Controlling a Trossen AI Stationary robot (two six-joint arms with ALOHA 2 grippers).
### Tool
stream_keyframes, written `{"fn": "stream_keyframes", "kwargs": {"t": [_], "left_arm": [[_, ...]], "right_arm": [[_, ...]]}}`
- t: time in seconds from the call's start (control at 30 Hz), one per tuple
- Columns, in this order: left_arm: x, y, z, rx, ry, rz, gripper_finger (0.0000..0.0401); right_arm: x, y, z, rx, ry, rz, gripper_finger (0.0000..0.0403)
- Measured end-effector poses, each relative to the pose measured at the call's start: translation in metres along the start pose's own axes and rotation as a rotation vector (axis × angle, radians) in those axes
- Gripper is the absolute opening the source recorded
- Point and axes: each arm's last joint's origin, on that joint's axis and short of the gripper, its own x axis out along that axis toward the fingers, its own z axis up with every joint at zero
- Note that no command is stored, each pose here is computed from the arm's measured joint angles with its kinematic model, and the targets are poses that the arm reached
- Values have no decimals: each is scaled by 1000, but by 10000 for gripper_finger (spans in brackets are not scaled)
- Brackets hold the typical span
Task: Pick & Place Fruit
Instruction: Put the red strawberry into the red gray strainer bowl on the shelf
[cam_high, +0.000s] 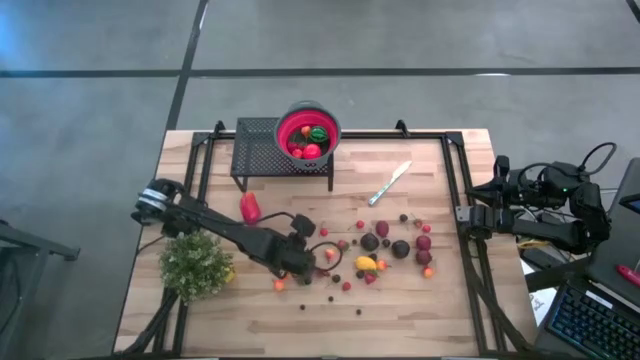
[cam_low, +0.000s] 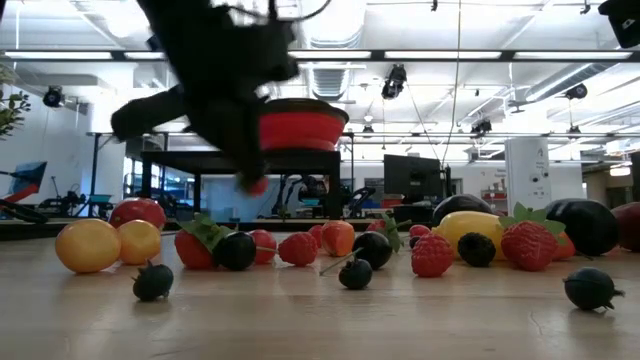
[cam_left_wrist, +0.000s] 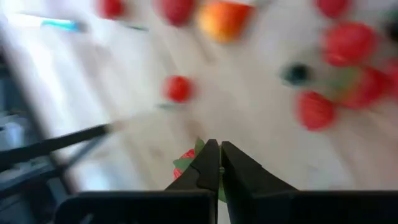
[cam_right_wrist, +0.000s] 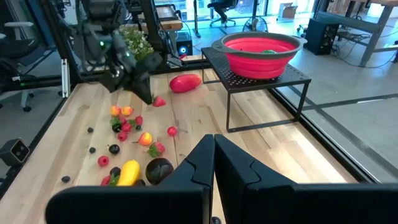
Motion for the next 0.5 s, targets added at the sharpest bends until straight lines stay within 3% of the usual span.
{"fn": "stream_keyframes", "kwargs": {"t": [0.27,0.5], "left_arm": [[-21,43,22,-125,-84,254,7],[-44,105,24,-276,-142,382,7]], "right_arm": [[0,0,0,1,0,0,8],[0,0,0,-1,0,0,8]]}}
